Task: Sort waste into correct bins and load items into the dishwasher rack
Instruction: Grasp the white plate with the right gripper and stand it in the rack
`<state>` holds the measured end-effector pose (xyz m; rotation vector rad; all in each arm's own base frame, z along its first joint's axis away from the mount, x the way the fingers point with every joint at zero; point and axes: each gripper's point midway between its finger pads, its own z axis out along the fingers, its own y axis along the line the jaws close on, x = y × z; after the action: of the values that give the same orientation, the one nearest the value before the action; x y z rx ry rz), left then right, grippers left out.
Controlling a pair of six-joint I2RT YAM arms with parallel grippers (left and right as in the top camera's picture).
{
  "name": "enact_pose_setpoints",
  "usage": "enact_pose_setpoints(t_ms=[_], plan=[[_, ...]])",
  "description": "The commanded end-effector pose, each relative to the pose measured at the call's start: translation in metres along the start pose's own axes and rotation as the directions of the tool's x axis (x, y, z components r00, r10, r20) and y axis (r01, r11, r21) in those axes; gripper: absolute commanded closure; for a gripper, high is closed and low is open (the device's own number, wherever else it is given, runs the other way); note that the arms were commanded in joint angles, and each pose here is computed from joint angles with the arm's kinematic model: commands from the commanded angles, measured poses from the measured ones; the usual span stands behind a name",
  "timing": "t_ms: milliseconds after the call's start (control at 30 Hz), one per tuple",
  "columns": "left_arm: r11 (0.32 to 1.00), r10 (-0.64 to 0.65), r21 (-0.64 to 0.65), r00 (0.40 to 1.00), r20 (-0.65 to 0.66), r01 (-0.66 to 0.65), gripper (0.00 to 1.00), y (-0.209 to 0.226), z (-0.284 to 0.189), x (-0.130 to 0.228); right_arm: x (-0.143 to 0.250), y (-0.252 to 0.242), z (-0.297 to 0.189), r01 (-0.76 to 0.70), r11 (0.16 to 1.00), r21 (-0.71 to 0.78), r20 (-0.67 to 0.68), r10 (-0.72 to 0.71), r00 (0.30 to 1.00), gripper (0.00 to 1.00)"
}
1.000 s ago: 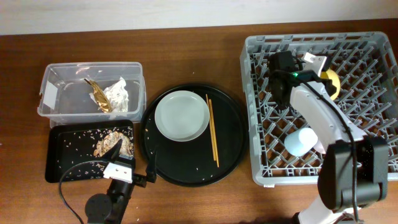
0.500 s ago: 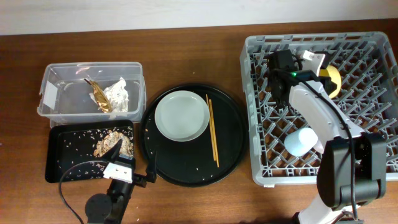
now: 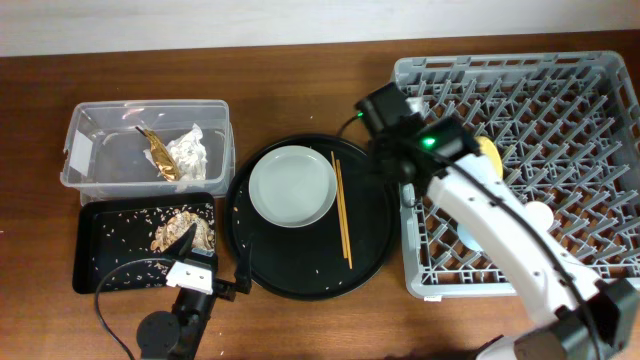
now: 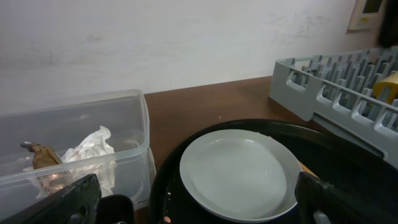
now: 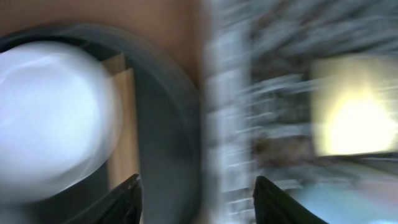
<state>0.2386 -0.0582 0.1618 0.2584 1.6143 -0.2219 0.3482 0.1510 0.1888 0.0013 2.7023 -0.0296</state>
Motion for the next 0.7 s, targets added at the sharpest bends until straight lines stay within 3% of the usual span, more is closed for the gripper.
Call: enact_pose_setpoints(t_ms=[0,300,333,367,400,467,667], plan=[[1.000,0.011,0.006,1.000,-0.003,-0.011,0.01,-0.001,0.000,0.001,0.078,0.100,0.028,-0.032,0.945,-0.325,-0.304,-0.072,0.950,0.43],[1.000,0.011,0.006,1.000,-0.003,-0.011,0.01,-0.001,0.000,0.001,0.124,0.131,0.136,-0.205,0.966,-0.155,-0.456,0.114,0.883,0.39],[1.000,0.011,0.006,1.000,-0.003,-0.011,0.01,-0.001,0.000,0.001,0.128,0.131,0.143,-0.203,0.968,-0.145,-0.465,0.114,0.878,0.47],[1.000,0.011,0.006,1.000,-0.003,-0.011,0.01,-0.001,0.000,0.001,0.132,0.130,0.149,-0.201,0.970,-0.134,-0.479,0.114,0.870,0.67],[1.000,0.011,0.006,1.000,-0.003,-0.011,0.01,-0.001,0.000,0.001,0.133,0.128,0.149,-0.196,0.973,-0.125,-0.479,0.114,0.870,0.80],[1.000,0.011,0.006,1.000,-0.003,-0.011,0.01,-0.001,0.000,0.001,0.124,0.129,0.142,-0.201,0.969,-0.142,-0.458,0.116,0.881,0.95],[1.000,0.011,0.006,1.000,-0.003,-0.011,0.01,-0.001,0.000,0.001,0.051,0.111,0.083,-0.138,0.962,-0.235,-0.211,0.088,0.973,0.96]])
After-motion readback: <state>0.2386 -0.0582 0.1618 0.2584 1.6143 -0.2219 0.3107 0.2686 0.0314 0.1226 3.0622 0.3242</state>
